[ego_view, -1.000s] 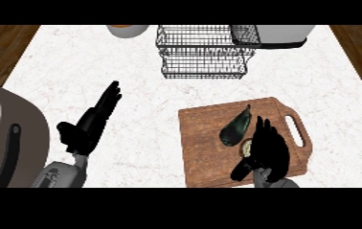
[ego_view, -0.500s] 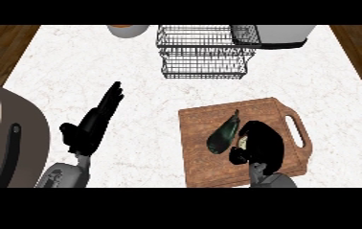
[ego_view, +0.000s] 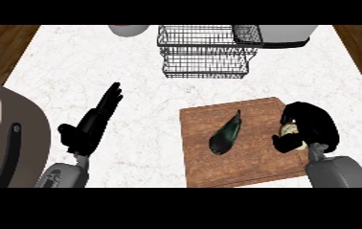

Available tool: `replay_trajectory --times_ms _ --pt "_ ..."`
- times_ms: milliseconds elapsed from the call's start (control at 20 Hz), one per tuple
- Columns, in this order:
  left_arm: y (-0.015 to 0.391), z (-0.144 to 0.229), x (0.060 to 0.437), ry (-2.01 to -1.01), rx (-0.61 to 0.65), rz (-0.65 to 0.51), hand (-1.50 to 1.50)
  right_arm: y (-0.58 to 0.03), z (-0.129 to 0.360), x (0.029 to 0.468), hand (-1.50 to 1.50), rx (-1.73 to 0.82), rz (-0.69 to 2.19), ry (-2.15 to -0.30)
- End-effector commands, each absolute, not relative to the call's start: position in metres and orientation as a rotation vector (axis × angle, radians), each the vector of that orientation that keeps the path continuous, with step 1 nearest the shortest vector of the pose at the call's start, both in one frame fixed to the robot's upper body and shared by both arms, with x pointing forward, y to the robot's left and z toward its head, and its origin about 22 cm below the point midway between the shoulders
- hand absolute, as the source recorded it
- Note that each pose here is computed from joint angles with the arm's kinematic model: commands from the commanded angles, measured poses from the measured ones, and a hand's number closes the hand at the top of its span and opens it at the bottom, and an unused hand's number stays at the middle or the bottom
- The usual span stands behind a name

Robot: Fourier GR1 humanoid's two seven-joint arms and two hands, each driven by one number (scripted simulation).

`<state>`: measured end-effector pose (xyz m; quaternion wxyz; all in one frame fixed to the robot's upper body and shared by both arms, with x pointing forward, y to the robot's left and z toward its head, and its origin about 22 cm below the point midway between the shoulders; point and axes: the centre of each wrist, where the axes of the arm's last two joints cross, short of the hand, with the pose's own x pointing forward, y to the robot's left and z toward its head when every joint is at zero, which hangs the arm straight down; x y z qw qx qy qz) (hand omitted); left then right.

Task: Pick the cupcake from the cutting board and place it in the tiered basket

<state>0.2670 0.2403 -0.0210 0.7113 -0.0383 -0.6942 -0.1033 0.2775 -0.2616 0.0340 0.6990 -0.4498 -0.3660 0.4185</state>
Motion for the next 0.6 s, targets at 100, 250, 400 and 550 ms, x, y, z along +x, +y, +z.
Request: replay_trajectory --times_ms 100,250,400,550 --pt "0.234 -0.012 0.279 -1.563 -0.086 -0.243 0.0 -0.384 0.082 0.303 1.5 -1.018 1.067 -0.961" --pt "0.225 -0.019 0.262 -1.529 -0.106 -0.268 0.0 -0.413 0.085 0.313 1.5 -1.037 1.025 -1.071" --pt "0.228 -0.02 0.27 -1.542 -0.095 -0.239 0.0 -0.41 0.09 0.323 1.5 -0.881 0.846 -1.283" --pt "0.23 -0.027 0.265 -1.537 -0.093 -0.251 0.0 -0.399 0.115 0.337 1.5 -0.725 0.713 -1.484"
